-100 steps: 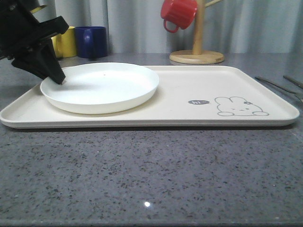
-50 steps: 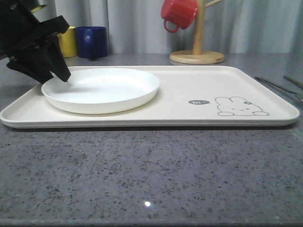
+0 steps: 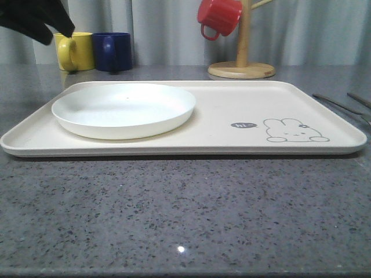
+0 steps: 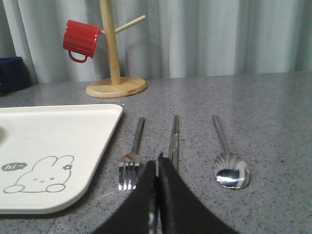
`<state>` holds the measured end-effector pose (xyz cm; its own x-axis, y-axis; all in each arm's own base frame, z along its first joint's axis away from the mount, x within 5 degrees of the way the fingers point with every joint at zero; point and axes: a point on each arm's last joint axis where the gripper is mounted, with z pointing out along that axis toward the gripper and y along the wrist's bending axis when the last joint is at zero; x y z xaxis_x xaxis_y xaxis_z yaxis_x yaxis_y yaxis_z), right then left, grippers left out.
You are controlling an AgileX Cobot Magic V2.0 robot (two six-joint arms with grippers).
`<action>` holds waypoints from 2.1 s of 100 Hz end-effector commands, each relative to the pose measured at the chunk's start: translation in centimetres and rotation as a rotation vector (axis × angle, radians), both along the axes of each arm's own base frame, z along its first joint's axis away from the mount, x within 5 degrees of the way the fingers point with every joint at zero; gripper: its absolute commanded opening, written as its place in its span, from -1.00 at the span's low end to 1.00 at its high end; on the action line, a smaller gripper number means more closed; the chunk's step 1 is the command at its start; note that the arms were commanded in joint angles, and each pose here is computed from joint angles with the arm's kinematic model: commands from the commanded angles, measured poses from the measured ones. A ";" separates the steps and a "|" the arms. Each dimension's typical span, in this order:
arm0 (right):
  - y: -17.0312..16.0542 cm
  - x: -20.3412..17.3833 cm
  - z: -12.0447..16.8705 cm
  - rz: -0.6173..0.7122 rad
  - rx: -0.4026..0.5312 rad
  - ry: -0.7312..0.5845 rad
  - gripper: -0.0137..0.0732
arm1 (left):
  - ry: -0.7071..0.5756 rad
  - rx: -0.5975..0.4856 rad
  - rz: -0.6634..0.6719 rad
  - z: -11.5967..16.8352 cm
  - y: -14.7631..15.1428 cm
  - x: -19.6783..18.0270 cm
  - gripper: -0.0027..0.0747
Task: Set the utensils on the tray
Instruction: 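Open the left gripper and raise it away from the plate, then move the right gripper down over the silver fork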
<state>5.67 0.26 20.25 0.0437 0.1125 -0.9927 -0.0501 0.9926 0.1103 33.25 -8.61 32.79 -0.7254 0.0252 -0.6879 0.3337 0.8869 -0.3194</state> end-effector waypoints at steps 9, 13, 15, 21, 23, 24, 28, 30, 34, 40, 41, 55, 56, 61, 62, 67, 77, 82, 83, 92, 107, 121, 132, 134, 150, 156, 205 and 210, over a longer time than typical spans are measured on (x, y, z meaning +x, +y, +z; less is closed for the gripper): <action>0.0 -0.2 0.9 -0.007 -0.004 -0.103 -0.84 | -0.235 -0.043 0.094 4.3 1.2 -4.0 -0.19; 0.0 -0.2 0.9 -0.007 -0.004 -0.103 -0.84 | -0.264 -0.041 0.108 4.6 1.6 -5.1 -0.19; 0.0 -0.2 0.9 -0.007 -0.004 -0.103 -0.84 | -0.277 -0.043 0.114 4.7 1.7 -5.7 -0.19; 0.0 -0.2 0.9 -0.007 -0.004 -0.103 -0.84 | -0.315 -0.047 0.129 5.0 2.1 -7.4 -0.19; 0.0 -0.2 0.9 -0.007 -0.004 -0.103 -0.84 | -0.319 -0.047 0.134 4.8 2.2 -7.8 -0.19; 0.0 -0.2 0.9 -0.007 -0.004 -0.103 -0.84 | -0.325 -0.046 0.136 4.8 2.3 -8.2 -0.19; 0.0 -0.2 0.9 -0.007 -0.004 -0.103 -0.84 | -0.359 -0.048 0.150 5.0 2.6 -9.3 -0.19; 0.0 -0.2 0.9 -0.007 -0.004 -0.103 -0.84 | -0.365 -0.048 0.158 4.8 2.7 -9.6 -0.19; 0.0 -0.2 0.9 -0.007 -0.004 -0.103 -0.84 | -0.396 -0.052 0.176 4.7 3.1 -10.7 -0.19; 0.0 -0.2 0.9 -0.007 -0.004 -0.103 -0.84 | -0.437 -0.057 0.201 4.4 3.5 -12.3 -0.19; 0.0 -0.2 0.9 -0.007 -0.004 -0.103 -0.84 | -0.447 -0.058 0.207 4.4 3.6 -12.5 -0.19; 0.0 -0.2 0.9 -0.007 -0.004 -0.103 -0.84 | -0.540 -0.070 0.259 3.5 4.6 -15.9 -0.19; 0.0 -0.2 0.9 -0.007 -0.004 -0.103 -0.84 | -0.552 -0.073 0.262 3.6 4.7 -16.2 -0.19; 0.0 -0.2 0.9 -0.007 -0.004 -0.103 -0.84 | -0.581 -0.078 0.276 3.1 5.0 -17.4 -0.19; 0.0 -0.2 0.9 -0.007 -0.004 -0.103 -0.84 | -0.589 -0.079 0.280 3.1 5.0 -17.5 -0.19; 0.0 -0.2 0.9 -0.007 -0.004 -0.103 -0.84 | -0.622 -0.086 0.293 2.9 5.3 -18.6 -0.19; 0.0 -0.2 0.9 -0.007 -0.004 -0.103 -0.84 | -0.685 -0.102 0.309 2.4 5.8 -20.8 -0.19; 0.0 -0.2 0.9 -0.007 -0.004 -0.103 -0.84 | -0.707 -0.098 0.311 2.0 6.0 -21.7 -0.19; 0.0 -0.2 0.9 -0.007 -0.004 -0.103 -0.84 | -0.712 -0.097 0.313 1.9 6.0 -21.8 -0.19; 0.0 -0.2 0.9 -0.007 -0.004 -0.103 -0.84 | -0.762 -0.080 0.316 1.2 6.4 -23.2 -0.19; 0.0 -0.2 0.9 -0.007 -0.004 -0.103 -0.84 | -0.831 -0.031 0.310 0.1 6.8 -24.8 -0.19; 0.0 -0.2 0.9 -0.007 -0.004 -0.103 -0.84 | -0.869 0.012 0.301 -0.9 7.0 -25.8 -0.20; 0.0 -0.2 0.9 -0.007 -0.004 -0.103 -0.84 | -0.879 0.012 0.306 -1.2 7.1 -26.0 -0.20; 0.0 -0.2 0.9 -0.007 -0.004 -0.103 -0.84 | -0.879 0.012 0.306 -1.2 7.1 -26.0 -0.20; 0.0 -0.3 1.0 -0.008 -0.003 -0.119 -0.84 | -0.881 0.021 0.303 -1.2 7.1 -26.0 -0.40; 0.0 -0.3 1.2 -0.008 -0.002 -0.145 -0.84 | -0.879 0.022 0.302 -1.2 7.1 -26.0 -0.58; -0.1 -1.0 7.7 -0.007 -0.008 -0.013 -0.84 | -0.879 0.023 0.301 -1.2 7.1 -26.0 -0.98; -0.1 -0.8 8.9 -0.007 -0.010 0.039 -0.84 | -0.879 0.023 0.301 -1.2 7.1 -26.0 -0.98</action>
